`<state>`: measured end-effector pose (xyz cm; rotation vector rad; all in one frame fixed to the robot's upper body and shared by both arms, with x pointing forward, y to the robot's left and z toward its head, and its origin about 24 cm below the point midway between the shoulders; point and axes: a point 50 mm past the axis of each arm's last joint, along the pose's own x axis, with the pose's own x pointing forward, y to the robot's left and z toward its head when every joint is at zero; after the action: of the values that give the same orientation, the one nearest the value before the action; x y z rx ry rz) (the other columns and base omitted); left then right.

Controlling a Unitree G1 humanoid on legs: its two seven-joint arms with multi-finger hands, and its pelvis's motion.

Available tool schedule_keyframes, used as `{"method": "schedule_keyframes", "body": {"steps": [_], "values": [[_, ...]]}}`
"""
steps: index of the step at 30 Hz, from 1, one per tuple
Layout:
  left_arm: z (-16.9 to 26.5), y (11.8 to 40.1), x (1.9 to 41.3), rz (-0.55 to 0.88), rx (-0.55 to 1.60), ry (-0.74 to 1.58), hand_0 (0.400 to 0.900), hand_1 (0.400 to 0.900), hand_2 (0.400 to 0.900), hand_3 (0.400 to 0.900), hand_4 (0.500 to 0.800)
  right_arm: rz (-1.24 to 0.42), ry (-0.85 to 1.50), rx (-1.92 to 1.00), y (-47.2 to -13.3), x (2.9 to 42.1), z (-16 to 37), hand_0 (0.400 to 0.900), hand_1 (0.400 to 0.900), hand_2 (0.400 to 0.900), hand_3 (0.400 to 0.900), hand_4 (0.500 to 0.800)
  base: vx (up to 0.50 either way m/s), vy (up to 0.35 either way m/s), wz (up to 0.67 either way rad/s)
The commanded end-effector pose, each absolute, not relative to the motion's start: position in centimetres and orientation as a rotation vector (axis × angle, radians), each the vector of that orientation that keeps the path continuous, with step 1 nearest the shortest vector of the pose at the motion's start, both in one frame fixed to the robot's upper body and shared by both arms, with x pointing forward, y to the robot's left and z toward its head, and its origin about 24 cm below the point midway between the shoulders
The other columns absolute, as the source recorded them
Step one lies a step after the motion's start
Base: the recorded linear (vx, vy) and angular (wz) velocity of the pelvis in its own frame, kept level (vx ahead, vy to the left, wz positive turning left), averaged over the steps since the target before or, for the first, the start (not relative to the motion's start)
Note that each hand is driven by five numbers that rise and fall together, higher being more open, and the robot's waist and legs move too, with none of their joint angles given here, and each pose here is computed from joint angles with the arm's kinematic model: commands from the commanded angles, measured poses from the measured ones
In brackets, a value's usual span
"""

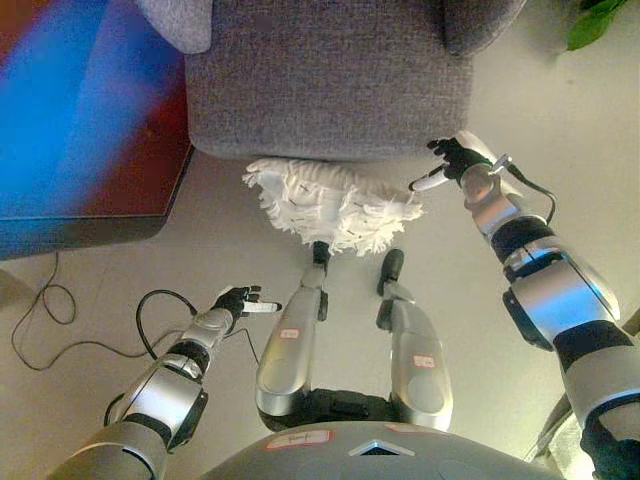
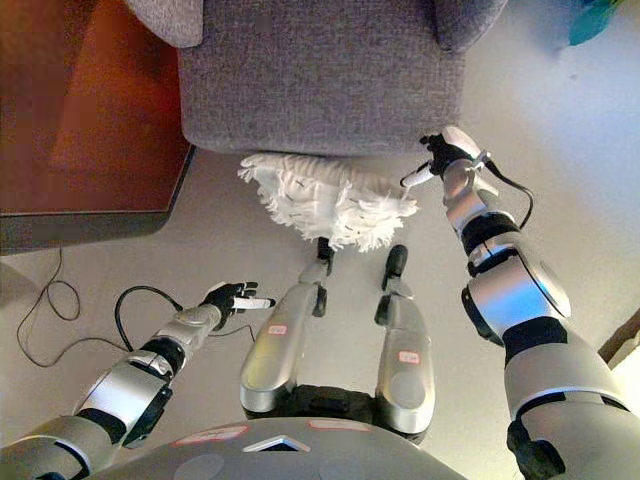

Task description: Pick up the pillow and put it on the sofa.

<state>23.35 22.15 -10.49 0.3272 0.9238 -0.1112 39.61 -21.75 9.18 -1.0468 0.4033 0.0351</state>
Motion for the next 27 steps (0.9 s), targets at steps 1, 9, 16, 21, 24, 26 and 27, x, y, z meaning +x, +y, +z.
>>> {"method": "schedule_keyframes", "body": {"steps": [1, 9, 16, 21, 24, 26, 27], "values": [[-11.3, 21.9, 22.2, -0.074, 0.271, 0.939, 0.9, 0.9, 0.9, 0.9, 0.8, -0.033, 0.315, -1.09, -22.2, 41.0, 13.7, 0.9, 0.9, 0.9, 0.9, 0.8, -0.074, 0.065, 0.08], [-11.0, 21.7, 22.4, -0.061, 0.232, 0.896, 0.9, 0.9, 0.9, 0.9, 0.8, -0.025, 0.285, -1.08, -21.1, 41.5, 15.4, 0.9, 0.9, 0.9, 0.9, 0.8, -0.055, 0.034, 0.1], [-10.7, 21.3, 23.0, -0.065, 0.218, 0.85, 0.9, 0.9, 0.9, 0.9, 0.8, 0.023, 0.333, -1.08, -20.2, 41.2, 13.5, 0.9, 0.9, 0.9, 0.9, 0.8, -0.02, 0.01, 0.05], [-10.2, 20.7, 23.7, -0.063, 0.188, 0.808, 0.9, 0.9, 0.9, 0.9, 0.8, 0.017, 0.31, -1.079, -19.9, 41.4, 14.0, 0.9, 0.9, 0.9, 0.9, 0.8, -0.004, 0.008, 0.02], [-10.0, 20.5, 24.0, -0.061, 0.165, 0.776, 0.9, 0.9, 0.9, 0.9, 0.8, 0.006, 0.299, -1.087, -19.9, 41.5, 14.5, 0.9, 0.9, 0.9, 0.9, 0.8, 0.004, 0.011, 0.05], [-9.6, 20.3, 24.4, -0.063, 0.144, 0.745, 0.9, 0.9, 0.9, 0.9, 0.8, -0.006, 0.281, -1.098, -20.0, 41.6, 15.1, 0.9, 0.9, 0.9, 0.9, 0.8, 0.013, 0.018, 0.04], [-9.5, 20.2, 24.5, -0.062, 0.13, 0.724, 0.9, 0.9, 0.9, 0.9, 0.8, -0.016, 0.269, -1.11, -20.1, 41.7, 15.6, 0.9, 0.9, 0.9, 0.9, 0.8, 0.0, 0.0, 0.0]]}}
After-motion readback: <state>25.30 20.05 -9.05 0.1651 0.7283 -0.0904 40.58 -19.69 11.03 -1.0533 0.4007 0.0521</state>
